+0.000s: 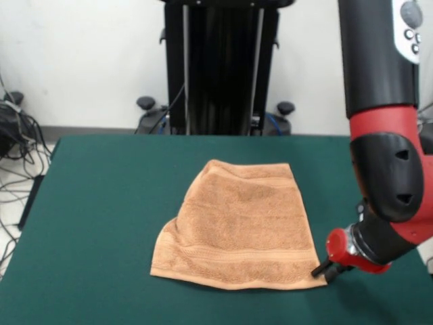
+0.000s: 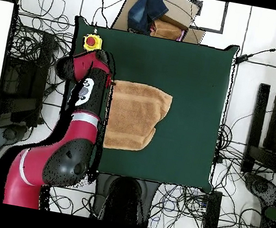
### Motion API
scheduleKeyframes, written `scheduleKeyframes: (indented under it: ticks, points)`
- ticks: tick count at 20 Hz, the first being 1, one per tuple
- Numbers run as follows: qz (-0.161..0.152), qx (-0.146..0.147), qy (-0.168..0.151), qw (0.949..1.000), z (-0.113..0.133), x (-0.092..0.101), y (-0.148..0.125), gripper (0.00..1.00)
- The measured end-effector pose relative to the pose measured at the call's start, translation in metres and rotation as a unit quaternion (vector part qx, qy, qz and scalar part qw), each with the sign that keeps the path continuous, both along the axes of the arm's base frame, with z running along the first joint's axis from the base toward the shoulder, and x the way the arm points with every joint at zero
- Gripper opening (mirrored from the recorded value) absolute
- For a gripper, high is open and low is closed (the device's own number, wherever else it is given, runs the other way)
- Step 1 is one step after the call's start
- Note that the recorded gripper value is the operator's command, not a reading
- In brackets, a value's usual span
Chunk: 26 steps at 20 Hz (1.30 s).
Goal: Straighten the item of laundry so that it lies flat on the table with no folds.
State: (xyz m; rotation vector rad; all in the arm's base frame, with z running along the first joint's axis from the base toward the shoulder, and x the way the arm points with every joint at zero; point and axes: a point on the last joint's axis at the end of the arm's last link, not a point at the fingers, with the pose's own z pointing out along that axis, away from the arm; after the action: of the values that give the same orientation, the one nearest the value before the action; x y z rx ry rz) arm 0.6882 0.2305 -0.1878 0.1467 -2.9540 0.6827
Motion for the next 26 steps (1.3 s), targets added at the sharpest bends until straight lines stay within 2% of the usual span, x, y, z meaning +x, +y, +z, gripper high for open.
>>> scheduleKeyframes:
  ticks: [3, 14, 20, 25, 26]
  points:
    - [-0.015, 0.011, 0.006, 0.9998, 0.002, 0.003, -0.005, 1.0]
    - [-0.034, 0.057, 0.036, 0.9972, 0.011, 0.007, -0.02, 1.0]
    - [-0.033, 0.106, 0.074, 0.9911, 0.054, -0.009, -0.047, 1.0]
    - [-0.015, 0.144, 0.096, 0.9847, 0.116, -0.015, -0.082, 1.0]
    - [-0.013, 0.147, 0.097, 0.9844, 0.123, -0.014, -0.085, 1.0]
